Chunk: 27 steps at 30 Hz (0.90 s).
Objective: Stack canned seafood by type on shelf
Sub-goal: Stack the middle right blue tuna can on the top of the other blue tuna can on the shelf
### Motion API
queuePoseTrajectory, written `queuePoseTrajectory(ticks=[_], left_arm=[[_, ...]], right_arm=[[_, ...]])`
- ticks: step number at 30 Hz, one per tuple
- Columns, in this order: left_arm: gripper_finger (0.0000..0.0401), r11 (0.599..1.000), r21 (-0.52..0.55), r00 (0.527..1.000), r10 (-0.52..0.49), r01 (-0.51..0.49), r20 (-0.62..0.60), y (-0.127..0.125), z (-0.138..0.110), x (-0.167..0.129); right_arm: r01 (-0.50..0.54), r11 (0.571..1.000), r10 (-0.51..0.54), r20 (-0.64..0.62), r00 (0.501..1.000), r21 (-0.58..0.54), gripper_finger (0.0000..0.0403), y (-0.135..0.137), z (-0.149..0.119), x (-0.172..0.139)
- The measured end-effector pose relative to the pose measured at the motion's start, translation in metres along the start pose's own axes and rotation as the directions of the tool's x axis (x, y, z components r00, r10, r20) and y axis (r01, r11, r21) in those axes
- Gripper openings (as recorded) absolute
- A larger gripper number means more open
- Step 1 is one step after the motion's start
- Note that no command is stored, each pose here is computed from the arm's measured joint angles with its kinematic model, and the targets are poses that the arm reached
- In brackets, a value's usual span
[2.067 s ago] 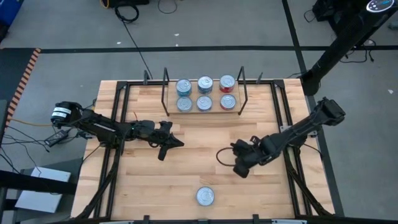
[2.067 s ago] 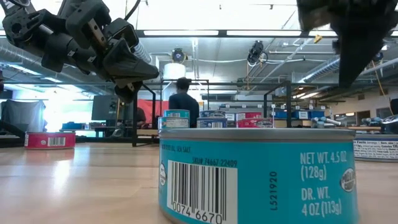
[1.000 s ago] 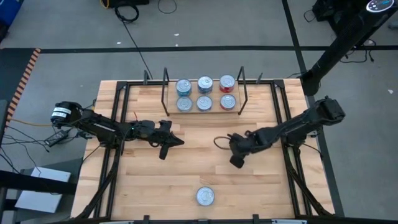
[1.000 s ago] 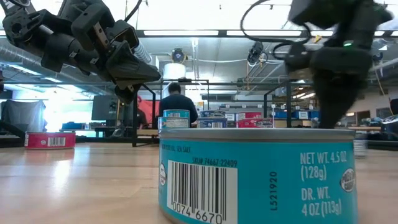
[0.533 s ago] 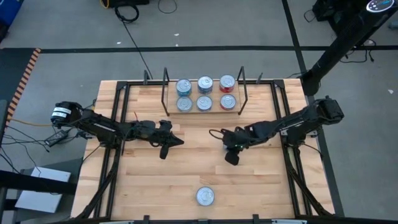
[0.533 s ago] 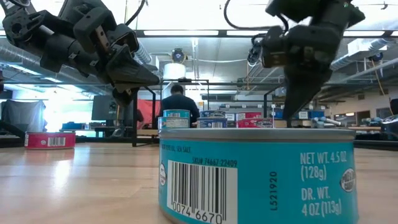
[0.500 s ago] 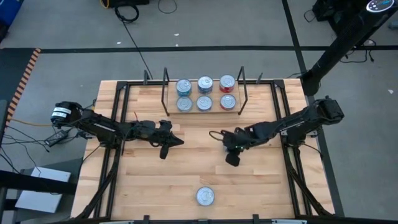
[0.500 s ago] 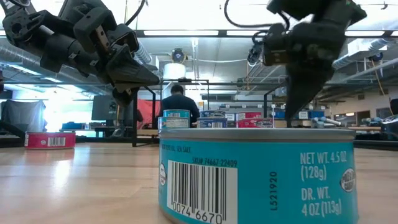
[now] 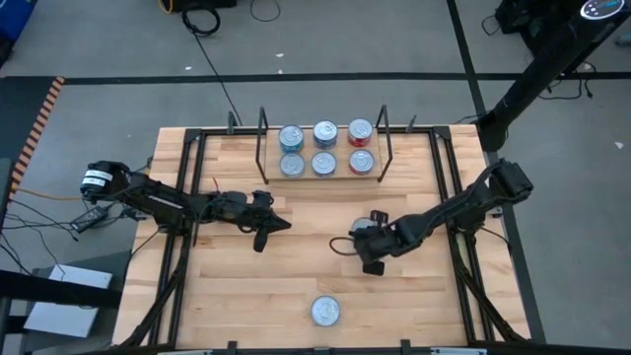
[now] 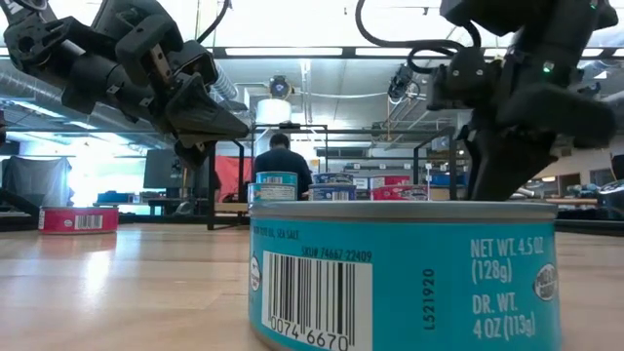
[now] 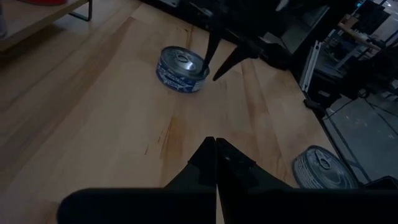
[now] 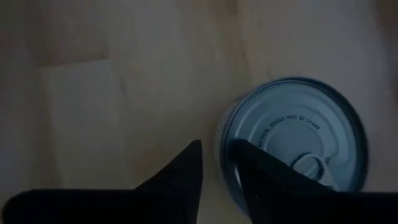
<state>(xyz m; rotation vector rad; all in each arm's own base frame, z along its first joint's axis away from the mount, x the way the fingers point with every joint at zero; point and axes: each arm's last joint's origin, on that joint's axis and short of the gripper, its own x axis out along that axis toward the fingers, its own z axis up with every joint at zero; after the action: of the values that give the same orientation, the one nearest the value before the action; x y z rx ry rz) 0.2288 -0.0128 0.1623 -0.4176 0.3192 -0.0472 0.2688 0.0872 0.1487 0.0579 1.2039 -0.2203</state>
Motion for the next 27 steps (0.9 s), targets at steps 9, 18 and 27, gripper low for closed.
queuePoseTrajectory(ticks=[9,18,27], left_arm=[[0.0001,1.000,-0.004,1.000,0.001,-0.001,-0.001,0.000,0.000,0.000],[0.0001,1.000,-0.004,1.000,0.008,-0.008,0.002,0.000,0.000,0.000],[0.0001,1.000,-0.004,1.000,0.012,-0.012,0.008,0.000,0.000,0.000]], right_arm=[[0.096,0.992,-0.095,0.023,0.995,-0.085,0.0010,0.000,-0.002,0.005],[0.013,0.999,-0.011,0.047,0.999,-0.034,0.0003,-0.012,0.031,-0.017],[-0.128,0.992,0.125,0.092,0.988,0.022,0.0001,-0.028,0.069,-0.036]])
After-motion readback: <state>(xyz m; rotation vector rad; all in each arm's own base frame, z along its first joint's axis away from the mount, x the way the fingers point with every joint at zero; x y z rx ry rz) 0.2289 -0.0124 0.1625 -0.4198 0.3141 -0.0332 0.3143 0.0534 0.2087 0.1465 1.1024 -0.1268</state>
